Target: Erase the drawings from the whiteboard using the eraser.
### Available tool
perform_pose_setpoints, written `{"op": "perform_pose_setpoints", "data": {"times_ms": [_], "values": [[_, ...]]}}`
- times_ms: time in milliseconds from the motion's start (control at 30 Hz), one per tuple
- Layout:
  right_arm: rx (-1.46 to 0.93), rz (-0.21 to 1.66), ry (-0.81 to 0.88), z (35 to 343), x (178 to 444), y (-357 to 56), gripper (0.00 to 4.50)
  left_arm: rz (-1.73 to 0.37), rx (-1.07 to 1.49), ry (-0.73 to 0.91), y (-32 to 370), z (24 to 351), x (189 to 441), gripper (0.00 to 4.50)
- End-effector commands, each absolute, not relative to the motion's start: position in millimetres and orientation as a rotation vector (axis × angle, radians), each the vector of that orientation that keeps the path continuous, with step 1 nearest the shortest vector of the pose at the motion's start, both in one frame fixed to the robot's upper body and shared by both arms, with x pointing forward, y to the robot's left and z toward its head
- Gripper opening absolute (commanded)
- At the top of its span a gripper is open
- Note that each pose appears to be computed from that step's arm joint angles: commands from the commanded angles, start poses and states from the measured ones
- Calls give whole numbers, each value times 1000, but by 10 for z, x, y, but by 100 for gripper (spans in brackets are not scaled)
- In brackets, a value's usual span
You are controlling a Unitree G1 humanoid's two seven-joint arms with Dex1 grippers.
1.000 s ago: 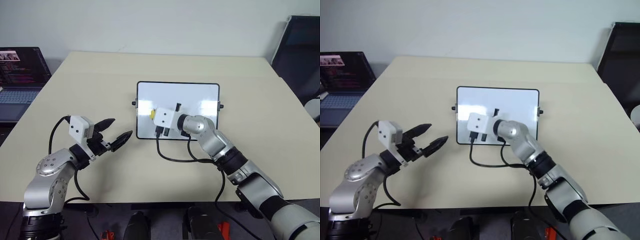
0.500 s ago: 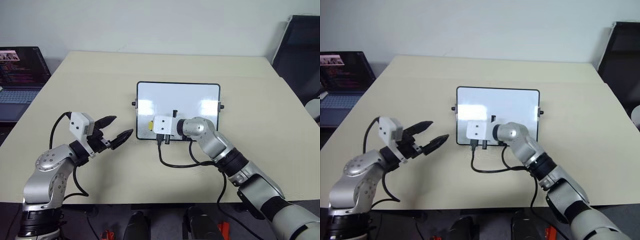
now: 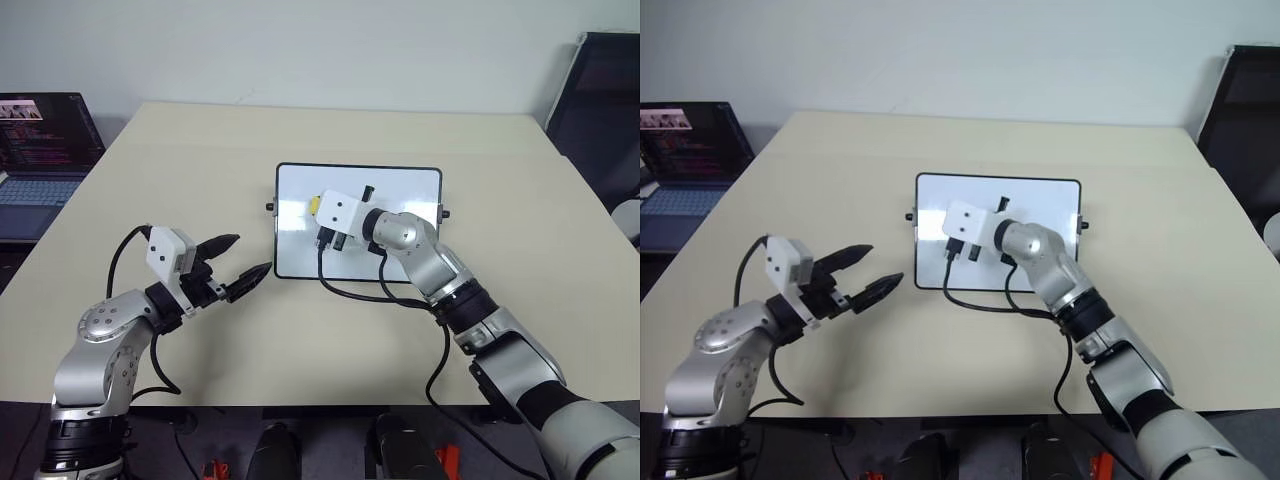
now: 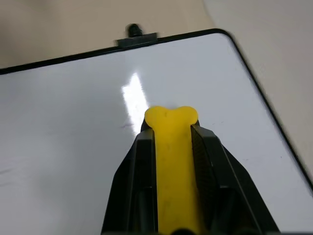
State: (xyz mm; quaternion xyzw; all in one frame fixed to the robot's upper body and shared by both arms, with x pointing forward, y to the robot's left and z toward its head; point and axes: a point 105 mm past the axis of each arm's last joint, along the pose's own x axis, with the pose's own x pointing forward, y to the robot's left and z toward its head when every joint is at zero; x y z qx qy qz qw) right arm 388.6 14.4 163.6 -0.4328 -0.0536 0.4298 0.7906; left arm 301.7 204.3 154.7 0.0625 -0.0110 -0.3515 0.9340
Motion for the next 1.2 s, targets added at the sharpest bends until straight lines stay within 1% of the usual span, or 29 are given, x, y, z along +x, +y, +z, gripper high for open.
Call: {"op": "perform_pose_setpoints", "data": {"times_ms": [33,67,200,300,400,600,633,700,733,800,867,1000,1067,1200], "values": [[-955,1004,-24,1414,3783,122,67,-727,146,-63,2022,1634,3018,450],[-959,976,-48,1461,3809,128,67,-728,146,-63,2021,1633,3019,450],[-931,741,-221,1875,4045,92,67,-732,144,-62,2008,1623,3021,450],[-929,684,-258,1986,4110,66,67,-736,143,-60,2000,1619,3022,450],[-933,733,-225,1902,4084,88,67,-738,142,-60,1995,1617,3022,450],[-978,1027,-48,1404,3728,192,67,-741,142,-61,1987,1620,3026,450],[-980,1024,-43,1383,3716,182,67,-741,142,-62,1984,1621,3027,450],[-974,949,-65,1443,3793,137,67,-743,141,-62,1980,1622,3027,450],[-965,894,-83,1510,3861,101,67,-743,141,-62,1978,1621,3027,450],[-940,738,-152,1758,4052,-24,67,-746,141,-61,1967,1620,3025,450],[-914,650,-195,1917,4157,-128,67,-750,140,-62,1952,1618,3024,450],[-888,621,-203,1951,4206,-176,67,-755,139,-63,1930,1619,3024,450],[-888,624,-183,1913,4216,-200,67,-758,139,-63,1920,1619,3022,450],[-899,681,-150,1789,4148,-176,67,-761,139,-64,1912,1626,3022,450]]}}
